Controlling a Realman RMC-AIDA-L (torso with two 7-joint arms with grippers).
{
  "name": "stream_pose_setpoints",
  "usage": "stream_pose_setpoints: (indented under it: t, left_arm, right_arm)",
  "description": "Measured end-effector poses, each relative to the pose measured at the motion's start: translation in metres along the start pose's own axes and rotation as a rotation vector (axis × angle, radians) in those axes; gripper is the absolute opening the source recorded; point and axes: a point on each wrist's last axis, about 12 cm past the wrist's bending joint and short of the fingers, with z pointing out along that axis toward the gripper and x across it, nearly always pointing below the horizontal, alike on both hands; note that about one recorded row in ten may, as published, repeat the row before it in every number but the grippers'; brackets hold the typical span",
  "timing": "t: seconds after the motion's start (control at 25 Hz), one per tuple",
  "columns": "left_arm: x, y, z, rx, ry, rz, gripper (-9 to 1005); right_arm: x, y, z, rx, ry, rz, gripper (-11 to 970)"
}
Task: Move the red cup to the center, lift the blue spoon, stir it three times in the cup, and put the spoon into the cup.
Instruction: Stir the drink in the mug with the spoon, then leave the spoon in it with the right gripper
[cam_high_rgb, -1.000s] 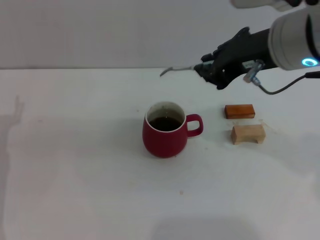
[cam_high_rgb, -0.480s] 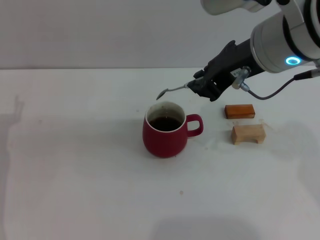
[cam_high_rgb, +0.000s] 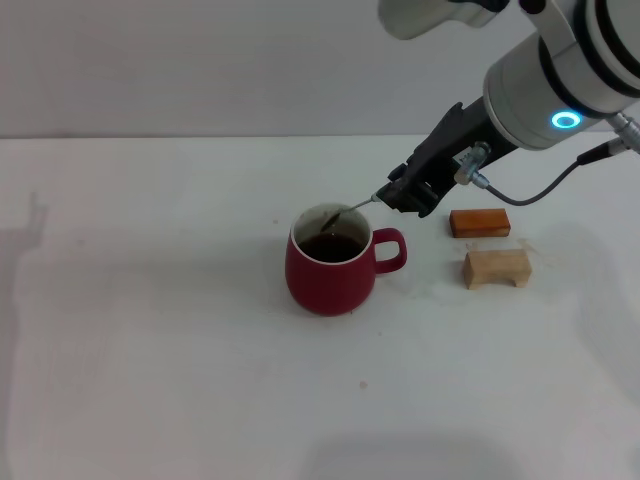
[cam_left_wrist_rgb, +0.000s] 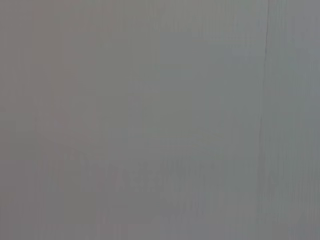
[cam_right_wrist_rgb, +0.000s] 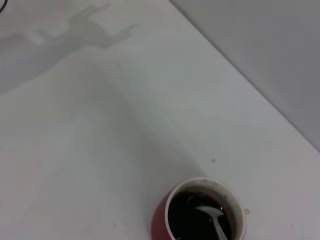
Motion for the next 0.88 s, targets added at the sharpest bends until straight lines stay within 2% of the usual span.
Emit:
stream_pose_setpoints:
  t: [0.28,0.88]
  left_arm:
    - [0.000,0.001,-0.001,-0.002,-0.002,0.000,842]
    - [0.000,0.001,0.001,-0.004,-0.001,-0.004,842]
  right_arm:
    - [-0.009,-0.004,0.008,-0.021,0.040,-0.006,158]
    - [-0.036,-0.021,0.039,-0.059,0.158,-0.037,159]
